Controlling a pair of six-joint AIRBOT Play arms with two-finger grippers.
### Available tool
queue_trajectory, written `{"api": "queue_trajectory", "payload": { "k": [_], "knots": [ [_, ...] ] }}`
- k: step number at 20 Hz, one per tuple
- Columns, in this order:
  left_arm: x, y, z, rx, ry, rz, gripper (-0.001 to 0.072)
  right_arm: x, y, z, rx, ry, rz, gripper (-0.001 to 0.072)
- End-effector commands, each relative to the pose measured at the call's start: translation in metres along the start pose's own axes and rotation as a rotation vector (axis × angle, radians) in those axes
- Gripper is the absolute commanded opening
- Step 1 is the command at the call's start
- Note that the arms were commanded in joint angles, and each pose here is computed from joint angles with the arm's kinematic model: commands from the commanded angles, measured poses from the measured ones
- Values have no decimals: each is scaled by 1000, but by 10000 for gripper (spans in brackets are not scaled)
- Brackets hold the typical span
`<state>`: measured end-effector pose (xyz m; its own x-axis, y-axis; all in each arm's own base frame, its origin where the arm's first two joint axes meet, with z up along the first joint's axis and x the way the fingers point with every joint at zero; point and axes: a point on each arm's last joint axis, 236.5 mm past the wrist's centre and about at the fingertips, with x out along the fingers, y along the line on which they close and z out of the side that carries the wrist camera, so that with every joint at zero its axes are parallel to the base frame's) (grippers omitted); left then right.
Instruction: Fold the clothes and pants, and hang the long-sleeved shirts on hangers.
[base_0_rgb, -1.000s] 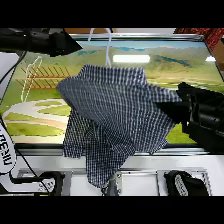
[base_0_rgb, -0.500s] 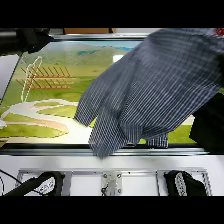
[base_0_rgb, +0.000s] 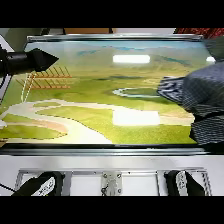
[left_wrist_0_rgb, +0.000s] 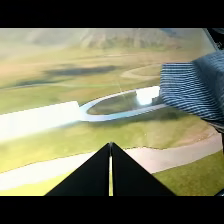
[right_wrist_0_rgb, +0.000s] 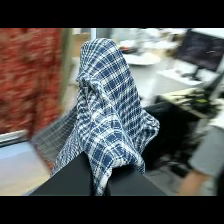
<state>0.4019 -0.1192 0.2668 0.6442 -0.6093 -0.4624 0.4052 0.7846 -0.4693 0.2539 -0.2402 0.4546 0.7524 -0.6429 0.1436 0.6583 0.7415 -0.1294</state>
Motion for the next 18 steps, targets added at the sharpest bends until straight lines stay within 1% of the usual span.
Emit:
{"api": "queue_trajectory", "payload": {
  "k": [1,5,9,18],
  "knots": [
    [4,5,-6,-9,10,4,17,-1,-58,31,-63,-51,-184,12],
    [4,5,-7,-6,11,3,17,-15,-90,64,-94,-117,-284,12],
    [4,5,-7,-6,11,3,17,-36,-99,98,-120,-224,-338,12],
    [4,5,-6,-2,11,3,17,-40,-99,102,-125,-236,-343,13]
  ]
}}
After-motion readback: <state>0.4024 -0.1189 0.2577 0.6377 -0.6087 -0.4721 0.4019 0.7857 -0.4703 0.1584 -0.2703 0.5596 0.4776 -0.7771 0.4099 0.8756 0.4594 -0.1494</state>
